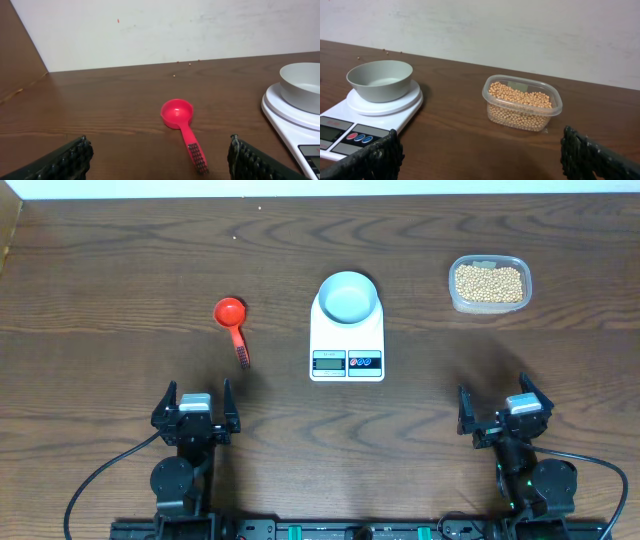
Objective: Scoop item into bowl and weigh 50g on scale
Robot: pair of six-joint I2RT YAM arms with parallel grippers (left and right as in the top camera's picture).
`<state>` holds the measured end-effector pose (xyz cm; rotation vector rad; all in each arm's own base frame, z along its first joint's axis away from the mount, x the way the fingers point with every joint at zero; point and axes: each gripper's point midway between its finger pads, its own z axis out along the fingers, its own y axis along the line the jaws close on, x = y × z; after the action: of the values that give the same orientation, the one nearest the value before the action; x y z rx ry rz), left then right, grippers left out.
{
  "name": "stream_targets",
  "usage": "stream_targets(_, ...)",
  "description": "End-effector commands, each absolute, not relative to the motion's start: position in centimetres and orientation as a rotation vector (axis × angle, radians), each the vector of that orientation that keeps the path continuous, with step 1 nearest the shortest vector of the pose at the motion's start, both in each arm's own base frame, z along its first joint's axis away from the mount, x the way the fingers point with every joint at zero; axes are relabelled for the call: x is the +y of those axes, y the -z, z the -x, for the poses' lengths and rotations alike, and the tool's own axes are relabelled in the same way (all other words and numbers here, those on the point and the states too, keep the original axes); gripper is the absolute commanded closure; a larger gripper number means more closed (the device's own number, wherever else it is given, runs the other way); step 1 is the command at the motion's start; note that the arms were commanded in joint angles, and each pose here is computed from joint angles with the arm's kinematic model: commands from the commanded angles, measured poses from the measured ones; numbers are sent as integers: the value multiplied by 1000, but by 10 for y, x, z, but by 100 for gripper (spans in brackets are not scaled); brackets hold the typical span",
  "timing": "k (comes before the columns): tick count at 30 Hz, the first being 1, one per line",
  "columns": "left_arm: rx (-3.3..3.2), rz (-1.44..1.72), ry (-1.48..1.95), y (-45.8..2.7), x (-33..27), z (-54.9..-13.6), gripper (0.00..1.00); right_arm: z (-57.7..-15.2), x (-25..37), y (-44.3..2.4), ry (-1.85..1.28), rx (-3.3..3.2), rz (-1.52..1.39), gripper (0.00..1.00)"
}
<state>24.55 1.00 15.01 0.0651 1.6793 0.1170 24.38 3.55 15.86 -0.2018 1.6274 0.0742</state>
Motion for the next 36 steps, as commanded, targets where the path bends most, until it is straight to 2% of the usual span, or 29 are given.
stream_targets(1, 1737, -66, -124, -134, 12, -244, 12, -244, 34, -158, -64, 1630, 196, 1)
stream_targets(17, 1737, -63, -119, -134, 11, -244, 12, -245, 30, -159, 24, 1616, 256, 1)
stream_targets(36, 1697, -52, -115, -150, 12, -244, 12, -243, 49, -163, -39, 1645, 380, 1)
